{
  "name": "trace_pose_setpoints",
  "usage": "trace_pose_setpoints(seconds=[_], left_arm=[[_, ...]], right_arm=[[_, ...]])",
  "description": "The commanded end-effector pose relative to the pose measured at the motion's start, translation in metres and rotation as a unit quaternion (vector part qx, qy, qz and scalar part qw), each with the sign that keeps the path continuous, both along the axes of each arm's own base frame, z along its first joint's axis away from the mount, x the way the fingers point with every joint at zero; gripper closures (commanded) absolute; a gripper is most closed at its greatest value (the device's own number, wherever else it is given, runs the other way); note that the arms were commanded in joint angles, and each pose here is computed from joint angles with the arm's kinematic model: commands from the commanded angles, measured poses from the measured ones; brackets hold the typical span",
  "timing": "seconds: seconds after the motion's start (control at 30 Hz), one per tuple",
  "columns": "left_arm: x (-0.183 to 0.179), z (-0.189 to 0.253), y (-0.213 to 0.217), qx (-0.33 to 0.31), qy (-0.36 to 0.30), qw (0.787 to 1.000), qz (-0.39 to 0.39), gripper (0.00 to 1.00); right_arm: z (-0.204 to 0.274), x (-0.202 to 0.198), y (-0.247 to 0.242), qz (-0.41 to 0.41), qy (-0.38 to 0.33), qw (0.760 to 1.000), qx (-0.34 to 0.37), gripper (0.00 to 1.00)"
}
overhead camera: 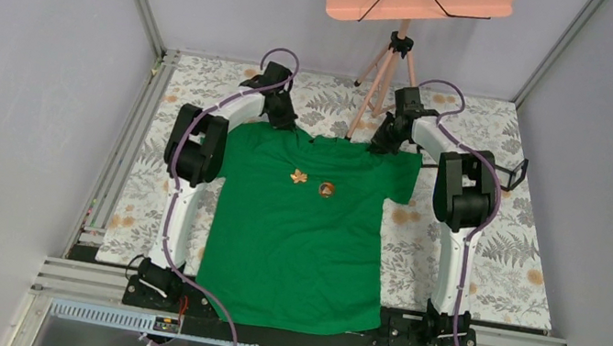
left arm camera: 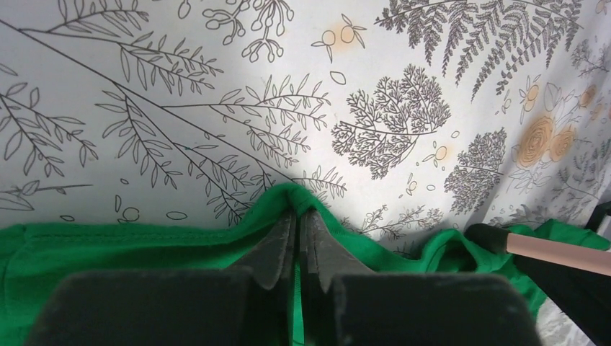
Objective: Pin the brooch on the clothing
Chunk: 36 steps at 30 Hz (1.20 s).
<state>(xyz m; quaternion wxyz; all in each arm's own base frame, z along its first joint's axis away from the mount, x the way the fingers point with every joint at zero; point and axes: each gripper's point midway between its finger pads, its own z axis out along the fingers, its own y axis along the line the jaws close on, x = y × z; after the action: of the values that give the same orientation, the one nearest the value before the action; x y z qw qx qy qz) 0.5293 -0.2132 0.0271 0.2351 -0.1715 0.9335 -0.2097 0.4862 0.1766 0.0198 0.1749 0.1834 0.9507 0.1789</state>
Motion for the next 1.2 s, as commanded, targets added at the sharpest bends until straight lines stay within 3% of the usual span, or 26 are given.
trace_pose_setpoints(seconds=[0.0,0.4,0.63,0.67,0.77,0.83,0.93,1.0,1.17], left_arm=[[0.010,0.006,0.002,0.017,-0.027,0.999,0.003,1.00],[0.045,0.078,0.031,0.018,-0.181,0.981,0.067,1.00],[0.058,0.086,0.024,0.011,-0.194,0.980,0.034,1.00],[0.058,0.085,0.024,0.011,-0.192,0.981,0.031,1.00],[0.058,0.086,0.023,0.009,-0.193,0.981,0.018,0.99],[0.058,0.093,0.023,0.007,-0.201,0.979,0.008,0.79],[0.059,0.108,0.025,0.015,-0.219,0.976,-0.002,0.40],[0.057,0.122,0.026,0.024,-0.233,0.972,-0.011,0.28],[0.041,0.160,0.032,0.031,-0.276,0.960,-0.025,0.13]], right_arm=[[0.040,0.016,-0.001,-0.010,-0.074,0.997,0.002,1.00],[0.096,0.032,-0.054,-0.063,-0.164,0.984,0.000,1.00],[0.081,0.037,-0.061,-0.059,-0.141,0.988,0.003,1.00],[0.078,0.036,-0.061,-0.059,-0.137,0.989,0.005,0.98],[0.075,0.037,-0.059,-0.053,-0.134,0.990,0.009,0.79],[0.077,0.037,-0.058,-0.046,-0.138,0.989,0.009,0.65],[0.086,0.036,-0.057,-0.029,-0.150,0.988,0.007,0.49],[0.093,0.034,-0.056,-0.014,-0.159,0.987,0.006,0.41],[0.113,0.018,-0.058,0.014,-0.188,0.982,-0.003,0.31]])
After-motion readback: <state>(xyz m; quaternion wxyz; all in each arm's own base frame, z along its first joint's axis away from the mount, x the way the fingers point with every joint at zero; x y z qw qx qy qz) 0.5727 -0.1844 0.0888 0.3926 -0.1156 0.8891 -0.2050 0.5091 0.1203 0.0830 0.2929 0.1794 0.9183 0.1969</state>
